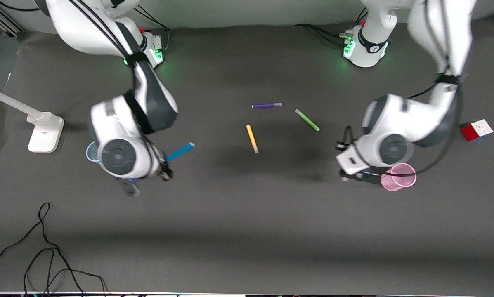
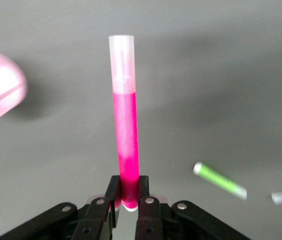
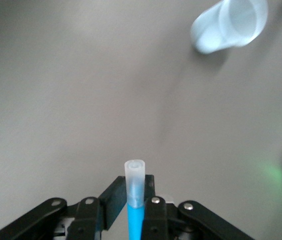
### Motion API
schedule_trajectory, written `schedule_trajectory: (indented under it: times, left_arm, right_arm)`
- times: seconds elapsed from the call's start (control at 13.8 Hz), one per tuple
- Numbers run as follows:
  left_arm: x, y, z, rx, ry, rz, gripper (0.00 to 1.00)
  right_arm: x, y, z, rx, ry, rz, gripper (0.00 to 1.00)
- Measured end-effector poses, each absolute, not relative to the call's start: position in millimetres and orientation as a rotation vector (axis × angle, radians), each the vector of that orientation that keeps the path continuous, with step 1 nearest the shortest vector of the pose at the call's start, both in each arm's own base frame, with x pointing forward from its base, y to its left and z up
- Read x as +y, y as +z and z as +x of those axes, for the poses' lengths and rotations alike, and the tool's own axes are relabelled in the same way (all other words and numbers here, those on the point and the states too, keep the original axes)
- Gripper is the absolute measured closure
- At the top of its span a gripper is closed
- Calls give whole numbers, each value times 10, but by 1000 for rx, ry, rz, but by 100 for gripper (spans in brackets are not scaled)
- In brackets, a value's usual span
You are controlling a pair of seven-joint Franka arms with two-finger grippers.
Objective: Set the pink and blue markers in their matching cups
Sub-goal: 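Carry the blue marker to the blue cup while the left gripper carries pink, then drop the pink marker into the pink cup while the right gripper drops blue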
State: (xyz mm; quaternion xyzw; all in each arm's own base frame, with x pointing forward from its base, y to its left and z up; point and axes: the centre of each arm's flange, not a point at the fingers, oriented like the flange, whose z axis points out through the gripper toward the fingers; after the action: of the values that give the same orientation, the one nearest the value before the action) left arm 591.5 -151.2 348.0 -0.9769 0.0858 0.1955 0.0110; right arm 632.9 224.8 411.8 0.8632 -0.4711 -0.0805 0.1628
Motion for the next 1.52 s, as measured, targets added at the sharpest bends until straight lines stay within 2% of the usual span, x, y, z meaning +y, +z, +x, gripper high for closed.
schedule_trajectory:
  times: [0.22,0.51,0.94,1.16,1.52]
  left_arm:
    - [-698,3915,6019,185,789,-3024,82]
    - [363,4094,6005,135,916,-3009,82]
    - [396,3485,6110,95,1101,-2957,82]
    - [405,3215,6258,15,1193,-2921,82]
    - [399,2838,6383,-3,1243,-2912,82]
  right_arm:
    - [1652,4151,6385,-1306,-105,2302,79]
    - [841,3787,6386,-1247,4,2064,79]
    - [35,3421,6370,-1213,125,1961,79]
    - [-53,3120,6275,-1211,179,1935,79]
    - [-5,2753,6055,-1174,182,1906,79]
